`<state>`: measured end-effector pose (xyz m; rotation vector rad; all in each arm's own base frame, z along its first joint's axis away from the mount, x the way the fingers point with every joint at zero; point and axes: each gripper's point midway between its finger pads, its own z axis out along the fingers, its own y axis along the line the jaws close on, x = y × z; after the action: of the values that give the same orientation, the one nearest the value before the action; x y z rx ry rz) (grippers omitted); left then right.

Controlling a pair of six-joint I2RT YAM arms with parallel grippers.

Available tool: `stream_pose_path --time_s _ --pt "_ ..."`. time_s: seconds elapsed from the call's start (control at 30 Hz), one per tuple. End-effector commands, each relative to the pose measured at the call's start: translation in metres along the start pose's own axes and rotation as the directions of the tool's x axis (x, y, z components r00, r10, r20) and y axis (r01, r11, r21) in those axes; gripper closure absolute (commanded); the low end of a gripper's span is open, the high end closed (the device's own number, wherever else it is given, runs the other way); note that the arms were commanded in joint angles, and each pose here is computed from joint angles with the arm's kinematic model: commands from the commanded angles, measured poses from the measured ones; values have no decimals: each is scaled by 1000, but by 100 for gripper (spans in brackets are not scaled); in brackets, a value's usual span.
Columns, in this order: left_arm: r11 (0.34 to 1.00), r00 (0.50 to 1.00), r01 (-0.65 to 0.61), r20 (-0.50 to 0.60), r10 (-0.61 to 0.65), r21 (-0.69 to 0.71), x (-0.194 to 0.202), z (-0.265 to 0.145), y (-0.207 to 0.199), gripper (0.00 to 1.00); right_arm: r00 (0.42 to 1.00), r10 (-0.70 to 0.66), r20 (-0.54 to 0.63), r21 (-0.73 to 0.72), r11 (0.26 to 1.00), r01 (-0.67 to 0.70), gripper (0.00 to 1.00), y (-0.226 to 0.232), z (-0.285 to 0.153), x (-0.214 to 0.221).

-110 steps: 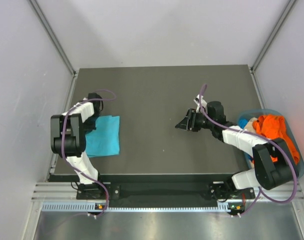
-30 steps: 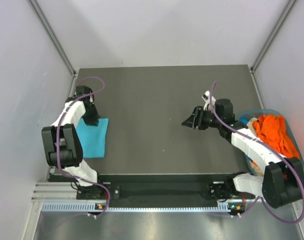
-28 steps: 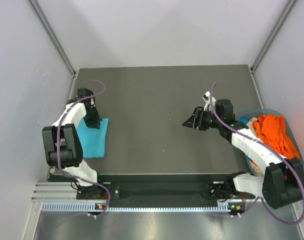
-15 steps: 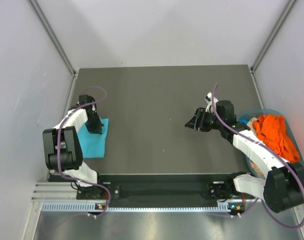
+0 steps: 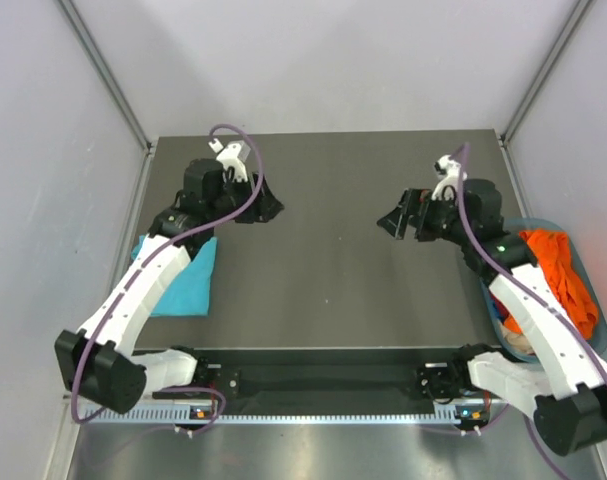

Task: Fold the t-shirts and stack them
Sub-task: Reset both grippers

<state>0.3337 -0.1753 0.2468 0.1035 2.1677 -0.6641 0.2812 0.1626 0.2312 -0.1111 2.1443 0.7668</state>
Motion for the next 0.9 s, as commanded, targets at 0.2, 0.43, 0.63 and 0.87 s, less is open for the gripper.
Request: stream_pose_path --time_s 0.2,0.43,0.63,0.87 --pt "921 987 -125 138 78 369 -21 -38 -82 1 966 -39 257 119 993 9 0 8 -66 -57" --pt "909 984 -152 141 105 388 -8 -39 -82 1 949 -76 305 212 977 10 0 -2 -85 -67" --pt "897 975 -172 199 96 407 -15 -54 -89 1 946 -81 314 206 978 16 1 0 -88 -69" --pt "892 977 -160 197 82 422 -16 -60 -93 1 943 -81 322 202 979 15 0 1 -90 -68"
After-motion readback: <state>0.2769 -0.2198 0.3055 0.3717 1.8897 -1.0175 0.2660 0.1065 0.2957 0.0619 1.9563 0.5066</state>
